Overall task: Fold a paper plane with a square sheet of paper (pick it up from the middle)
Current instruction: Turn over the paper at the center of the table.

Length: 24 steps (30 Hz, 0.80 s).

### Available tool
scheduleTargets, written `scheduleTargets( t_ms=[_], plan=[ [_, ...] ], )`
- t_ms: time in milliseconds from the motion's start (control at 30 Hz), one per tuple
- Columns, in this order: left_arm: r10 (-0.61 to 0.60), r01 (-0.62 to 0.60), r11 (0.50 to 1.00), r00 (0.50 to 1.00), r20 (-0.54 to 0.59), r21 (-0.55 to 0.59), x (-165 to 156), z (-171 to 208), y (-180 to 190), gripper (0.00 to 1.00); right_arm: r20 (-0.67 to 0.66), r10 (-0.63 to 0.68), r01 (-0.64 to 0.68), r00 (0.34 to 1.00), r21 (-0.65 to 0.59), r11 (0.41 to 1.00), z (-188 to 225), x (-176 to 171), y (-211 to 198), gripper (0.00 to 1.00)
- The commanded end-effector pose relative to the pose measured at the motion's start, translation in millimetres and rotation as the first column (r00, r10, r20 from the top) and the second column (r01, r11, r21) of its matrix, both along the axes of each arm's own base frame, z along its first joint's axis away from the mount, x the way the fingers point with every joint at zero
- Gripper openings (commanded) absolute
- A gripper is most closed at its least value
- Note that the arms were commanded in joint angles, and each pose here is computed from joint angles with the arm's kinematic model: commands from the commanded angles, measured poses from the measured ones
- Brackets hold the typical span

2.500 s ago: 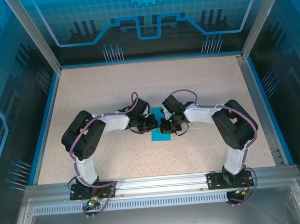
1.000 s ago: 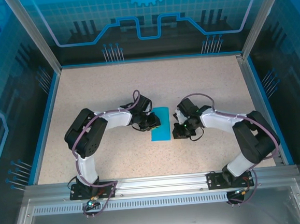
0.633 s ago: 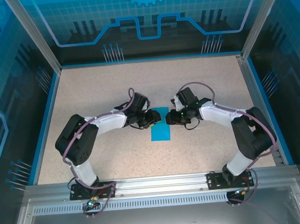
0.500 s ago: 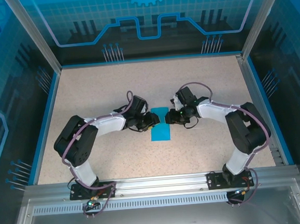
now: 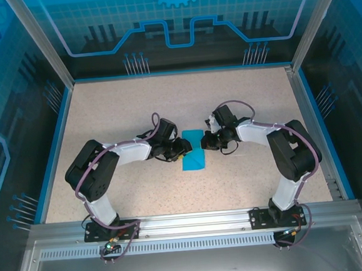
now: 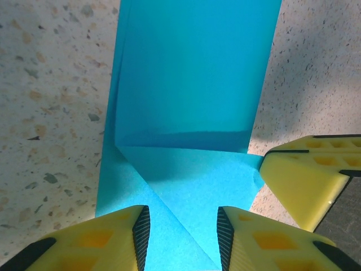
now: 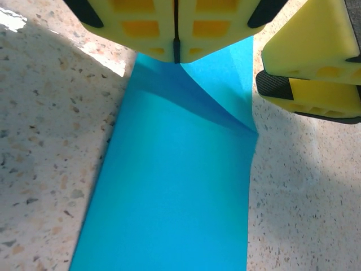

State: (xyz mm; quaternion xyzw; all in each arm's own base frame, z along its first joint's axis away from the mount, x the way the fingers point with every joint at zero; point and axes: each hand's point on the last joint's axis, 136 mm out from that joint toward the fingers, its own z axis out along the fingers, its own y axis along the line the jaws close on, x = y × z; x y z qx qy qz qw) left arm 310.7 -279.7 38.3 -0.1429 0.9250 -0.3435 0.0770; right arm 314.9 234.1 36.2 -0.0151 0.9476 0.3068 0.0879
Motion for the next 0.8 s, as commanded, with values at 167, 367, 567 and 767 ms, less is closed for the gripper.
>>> scheduleTargets(
  t_ms=[167,367,567,767],
  plan=[
    [-0.03,0.029,0.998,0.999,-0.027,-0.05,-2.2,-1.0,-9.8,0.4,-0.041,-0.049,0.049,0.998,-0.01,0.999,-13.6,0.1,-12.9,0.05],
    [-0.046,0.044,0.996,0.999,-0.018,-0.071,3.9,-0.6,-17.5,0.35,-0.042,-0.052,0.052,0.998,-0.009,0.999,-12.9,-0.5,-14.2,0.06],
    [-0.063,0.063,0.994,0.998,0.01,-0.089,12.6,1.5,-25.0,0.28,-0.051,-0.059,0.059,0.997,-0.017,0.998,-15.3,-1.7,-17.0,0.07],
    [-0.073,0.077,0.993,0.996,0.041,-0.088,18.6,5.1,-27.7,0.16,-0.039,-0.104,0.101,0.994,-0.078,0.992,-13.4,-0.5,-30.6,0.22]
  ],
)
